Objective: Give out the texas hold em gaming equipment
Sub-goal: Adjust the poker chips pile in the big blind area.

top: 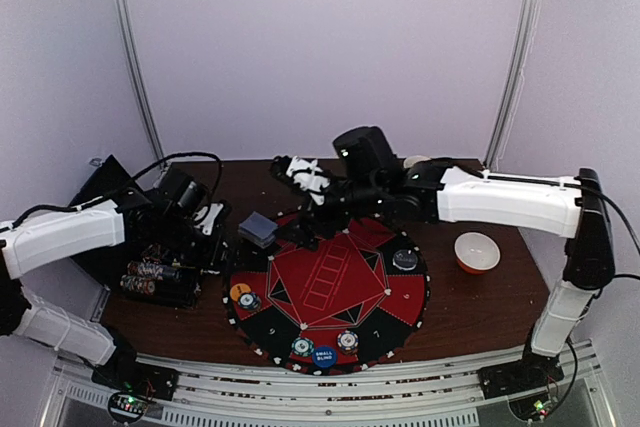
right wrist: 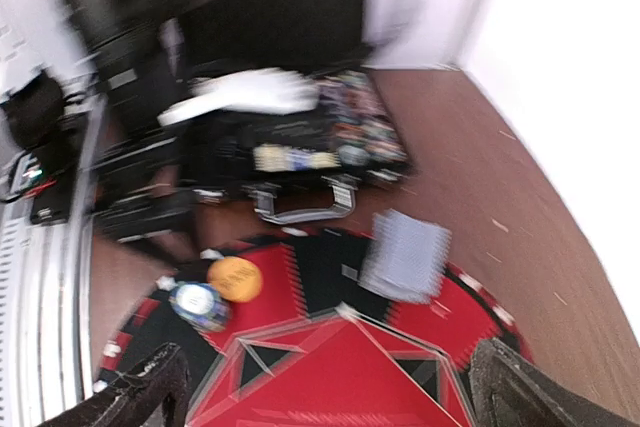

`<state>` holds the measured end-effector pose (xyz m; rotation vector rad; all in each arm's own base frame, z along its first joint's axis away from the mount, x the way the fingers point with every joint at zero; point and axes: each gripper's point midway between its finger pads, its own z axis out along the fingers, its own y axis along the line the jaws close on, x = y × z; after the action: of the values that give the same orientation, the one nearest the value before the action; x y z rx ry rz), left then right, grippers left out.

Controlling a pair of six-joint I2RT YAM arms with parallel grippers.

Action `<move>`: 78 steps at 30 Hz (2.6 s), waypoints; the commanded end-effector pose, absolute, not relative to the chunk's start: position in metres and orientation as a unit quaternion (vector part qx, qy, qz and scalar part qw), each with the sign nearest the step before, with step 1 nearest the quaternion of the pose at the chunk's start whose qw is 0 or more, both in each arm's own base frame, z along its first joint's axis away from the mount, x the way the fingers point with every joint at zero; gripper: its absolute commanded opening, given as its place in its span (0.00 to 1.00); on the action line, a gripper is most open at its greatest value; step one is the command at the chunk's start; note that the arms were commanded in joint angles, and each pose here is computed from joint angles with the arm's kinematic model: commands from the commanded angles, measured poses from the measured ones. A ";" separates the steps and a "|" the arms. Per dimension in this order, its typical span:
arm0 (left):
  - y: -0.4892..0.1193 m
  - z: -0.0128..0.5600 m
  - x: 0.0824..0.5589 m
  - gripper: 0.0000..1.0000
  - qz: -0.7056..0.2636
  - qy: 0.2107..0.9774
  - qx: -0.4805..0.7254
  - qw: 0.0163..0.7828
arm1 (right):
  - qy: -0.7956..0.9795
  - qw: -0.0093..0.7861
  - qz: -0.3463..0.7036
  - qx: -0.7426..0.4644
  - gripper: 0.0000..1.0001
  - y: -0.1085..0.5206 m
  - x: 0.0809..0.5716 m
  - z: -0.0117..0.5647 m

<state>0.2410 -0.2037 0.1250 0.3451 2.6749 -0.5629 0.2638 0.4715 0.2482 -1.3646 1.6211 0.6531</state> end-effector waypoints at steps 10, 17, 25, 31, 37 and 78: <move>-0.250 0.071 0.219 0.98 -0.091 0.978 0.117 0.147 | 0.734 0.470 0.156 -0.465 1.00 0.377 0.299 0.227; -0.251 0.052 0.221 0.96 -0.062 0.981 0.124 0.133 | 0.730 0.468 0.152 -0.474 1.00 0.372 0.297 0.220; -0.260 0.032 0.208 0.72 -0.071 0.982 0.146 0.098 | 0.732 0.467 0.143 -0.475 1.00 0.364 0.299 0.214; -0.260 0.029 0.213 0.53 -0.057 0.981 0.156 0.104 | 0.733 0.467 0.147 -0.472 1.00 0.362 0.300 0.212; -0.255 0.022 0.216 0.43 -0.032 0.980 0.165 0.103 | 0.732 0.469 0.147 -0.473 1.00 0.359 0.299 0.215; -0.239 0.004 0.188 0.42 -0.024 0.977 0.209 0.041 | 0.728 0.478 0.148 -0.469 1.00 0.354 0.302 0.223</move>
<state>0.2079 -0.2454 0.0190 0.5869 2.9080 -0.0544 0.3015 0.3585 0.2057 -1.1653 1.8190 0.3619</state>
